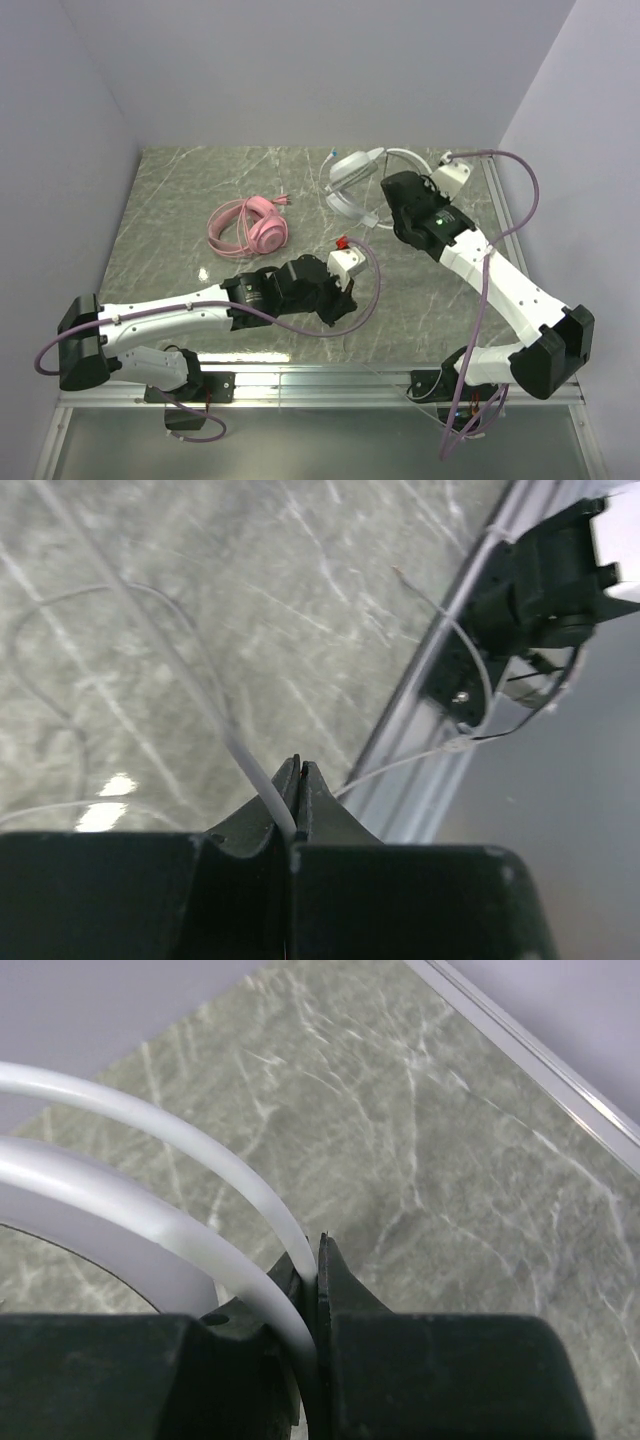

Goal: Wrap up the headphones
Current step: Wrap the headphone cable with the left arm

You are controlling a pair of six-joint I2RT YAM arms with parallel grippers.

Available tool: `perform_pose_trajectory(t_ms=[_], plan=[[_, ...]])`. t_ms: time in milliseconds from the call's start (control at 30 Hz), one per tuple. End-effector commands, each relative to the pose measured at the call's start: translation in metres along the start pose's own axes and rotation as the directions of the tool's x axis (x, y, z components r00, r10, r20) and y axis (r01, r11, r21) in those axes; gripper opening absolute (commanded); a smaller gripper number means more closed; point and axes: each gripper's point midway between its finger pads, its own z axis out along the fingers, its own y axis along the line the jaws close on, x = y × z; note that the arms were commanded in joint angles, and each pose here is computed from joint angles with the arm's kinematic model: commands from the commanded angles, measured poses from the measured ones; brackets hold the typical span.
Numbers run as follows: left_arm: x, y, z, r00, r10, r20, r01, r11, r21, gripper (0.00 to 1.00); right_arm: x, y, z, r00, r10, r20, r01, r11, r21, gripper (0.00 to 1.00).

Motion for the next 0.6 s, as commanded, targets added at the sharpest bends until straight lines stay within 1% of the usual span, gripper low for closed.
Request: perform_pose_trajectory(t_ms=[0, 133, 267, 333, 367, 400, 433, 467, 533, 567], plan=[[-0.024, -0.059, -0.013, 0.993, -0.071, 0.089, 0.046, 0.966, 0.253, 0.00, -0.075, 0.006, 0.000, 0.972, 0.143, 0.184, -0.154, 0.987, 0.048, 0.00], [-0.018, -0.083, -0.018, 0.993, -0.089, 0.072, 0.058, 0.933, 0.354, 0.01, -0.092, 0.010, 0.004, 0.963, 0.149, 0.225, -0.167, 0.984, 0.065, 0.00], [-0.004, -0.095, -0.018, 0.990, -0.135, 0.032, 0.109, 0.898, 0.427, 0.01, -0.112, 0.015, 0.005, 0.946, 0.217, 0.242, -0.227, 0.974, 0.014, 0.00], [-0.003, -0.104, -0.020, 0.989, -0.144, 0.036, 0.109, 0.871, 0.480, 0.01, -0.122, 0.017, 0.003, 0.940, 0.245, 0.239, -0.250, 0.968, -0.008, 0.00], [0.009, -0.103, -0.016, 0.988, -0.156, 0.006, 0.133, 0.864, 0.486, 0.01, -0.134, 0.017, 0.000, 0.931, 0.270, 0.246, -0.274, 0.962, -0.018, 0.00], [0.007, -0.107, -0.015, 0.987, -0.162, 0.021, 0.129, 0.851, 0.510, 0.01, -0.136, 0.019, 0.000, 0.931, 0.270, 0.244, -0.274, 0.962, -0.019, 0.00], [0.011, -0.110, -0.015, 0.987, -0.163, 0.006, 0.135, 0.836, 0.532, 0.01, -0.139, 0.020, -0.001, 0.933, 0.269, 0.240, -0.272, 0.962, -0.021, 0.00], [0.024, -0.110, -0.009, 0.985, -0.168, -0.030, 0.158, 0.829, 0.536, 0.00, -0.149, 0.020, -0.005, 0.925, 0.288, 0.247, -0.289, 0.957, -0.031, 0.00], [0.024, -0.116, -0.006, 0.984, -0.178, -0.021, 0.158, 0.804, 0.573, 0.00, -0.155, 0.022, -0.007, 0.923, 0.296, 0.245, -0.295, 0.955, -0.040, 0.00], [0.033, -0.118, -0.001, 0.982, -0.181, -0.052, 0.177, 0.789, 0.588, 0.01, -0.160, 0.025, -0.009, 0.920, 0.307, 0.243, -0.303, 0.951, -0.055, 0.00]])
